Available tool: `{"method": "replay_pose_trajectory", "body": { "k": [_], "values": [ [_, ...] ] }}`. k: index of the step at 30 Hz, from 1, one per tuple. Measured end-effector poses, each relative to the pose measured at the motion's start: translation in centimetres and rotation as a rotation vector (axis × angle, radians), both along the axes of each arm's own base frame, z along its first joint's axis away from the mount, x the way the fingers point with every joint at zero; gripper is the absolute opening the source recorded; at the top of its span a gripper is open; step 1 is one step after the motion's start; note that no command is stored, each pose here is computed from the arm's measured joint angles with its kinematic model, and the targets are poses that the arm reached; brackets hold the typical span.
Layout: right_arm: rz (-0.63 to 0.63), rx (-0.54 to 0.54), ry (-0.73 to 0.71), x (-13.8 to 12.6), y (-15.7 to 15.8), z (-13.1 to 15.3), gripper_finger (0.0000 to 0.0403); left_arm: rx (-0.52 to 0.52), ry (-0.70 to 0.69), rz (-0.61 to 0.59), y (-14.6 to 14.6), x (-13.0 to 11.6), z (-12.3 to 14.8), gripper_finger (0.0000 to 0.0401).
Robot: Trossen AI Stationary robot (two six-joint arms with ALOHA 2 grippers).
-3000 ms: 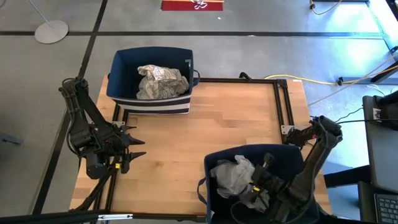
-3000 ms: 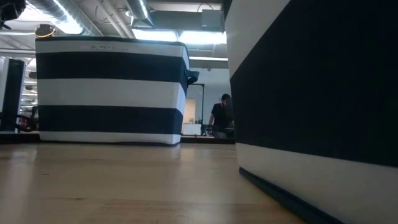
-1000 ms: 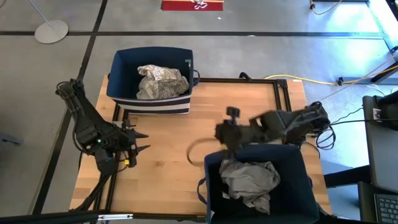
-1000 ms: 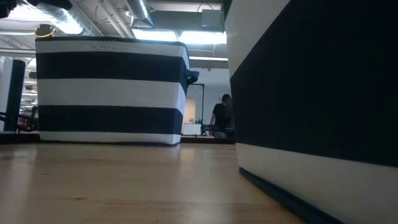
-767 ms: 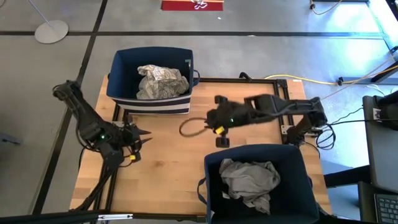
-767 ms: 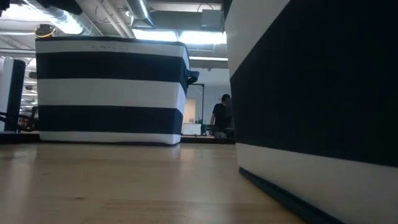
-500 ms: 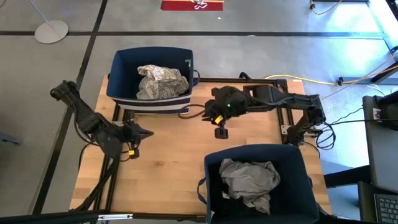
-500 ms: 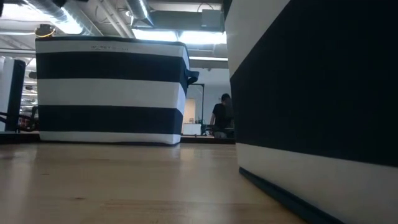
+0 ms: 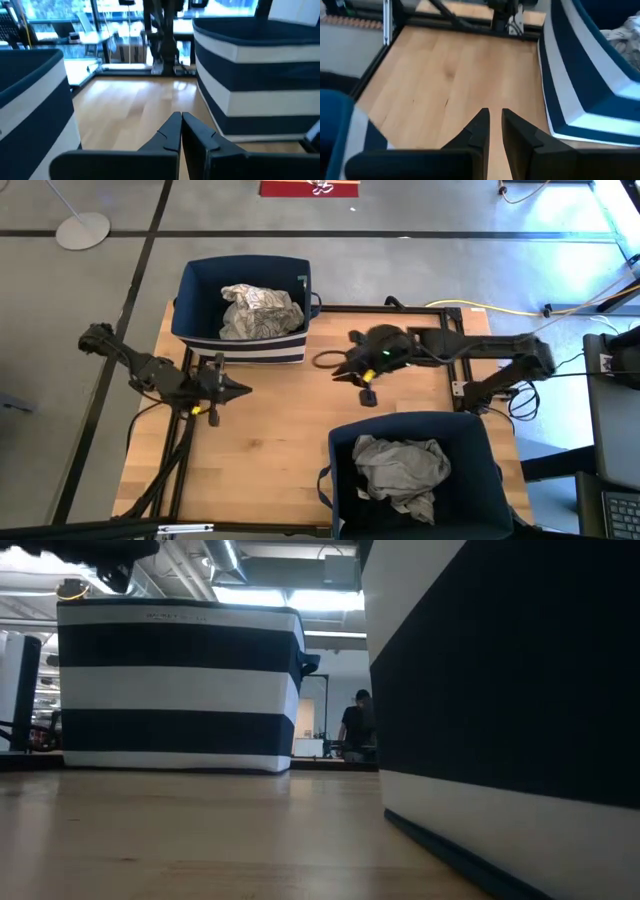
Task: Sort clothes
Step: Return to Home Position
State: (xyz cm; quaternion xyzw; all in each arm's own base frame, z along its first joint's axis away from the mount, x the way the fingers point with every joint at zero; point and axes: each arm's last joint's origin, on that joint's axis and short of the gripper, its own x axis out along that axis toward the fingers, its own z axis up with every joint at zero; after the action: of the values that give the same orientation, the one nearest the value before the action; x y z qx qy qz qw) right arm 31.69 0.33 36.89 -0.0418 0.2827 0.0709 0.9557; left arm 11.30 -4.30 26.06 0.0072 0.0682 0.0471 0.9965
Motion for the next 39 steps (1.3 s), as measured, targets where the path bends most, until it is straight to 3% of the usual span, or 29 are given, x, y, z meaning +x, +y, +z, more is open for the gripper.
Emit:
{"method": "replay_pose_trajectory", "body": {
  "k": [10,22,25,31,39],
  "values": [
    [-0.107,0.051,-0.249,-7.3,-0.2,-5.2,0.0050,0.025,-0.049,0.008,0.6,-0.8,-2.6,0.0006],
    [-0.352,0.046,-0.448,-11.0,-0.9,-11.0,0.0050,0.056,-0.032,0.010,0.6,-0.8,-3.4,0.0007],
    [-0.344,0.027,-0.453,-11.6,-0.9,-12.1,0.0050,0.056,-0.032,0.010,0.6,-0.8,-3.4,0.0007],
    [-0.169,0.073,-0.454,-12.7,-0.7,-13.5,0.0050,0.056,-0.032,0.010,0.6,-0.8,-3.4,0.0008],
    [-0.214,0.066,-0.475,-15.0,-1.5,-15.2,0.0050,0.029,-0.035,0.013,0.6,-0.8,-3.4,0.0008]
  ]
}}
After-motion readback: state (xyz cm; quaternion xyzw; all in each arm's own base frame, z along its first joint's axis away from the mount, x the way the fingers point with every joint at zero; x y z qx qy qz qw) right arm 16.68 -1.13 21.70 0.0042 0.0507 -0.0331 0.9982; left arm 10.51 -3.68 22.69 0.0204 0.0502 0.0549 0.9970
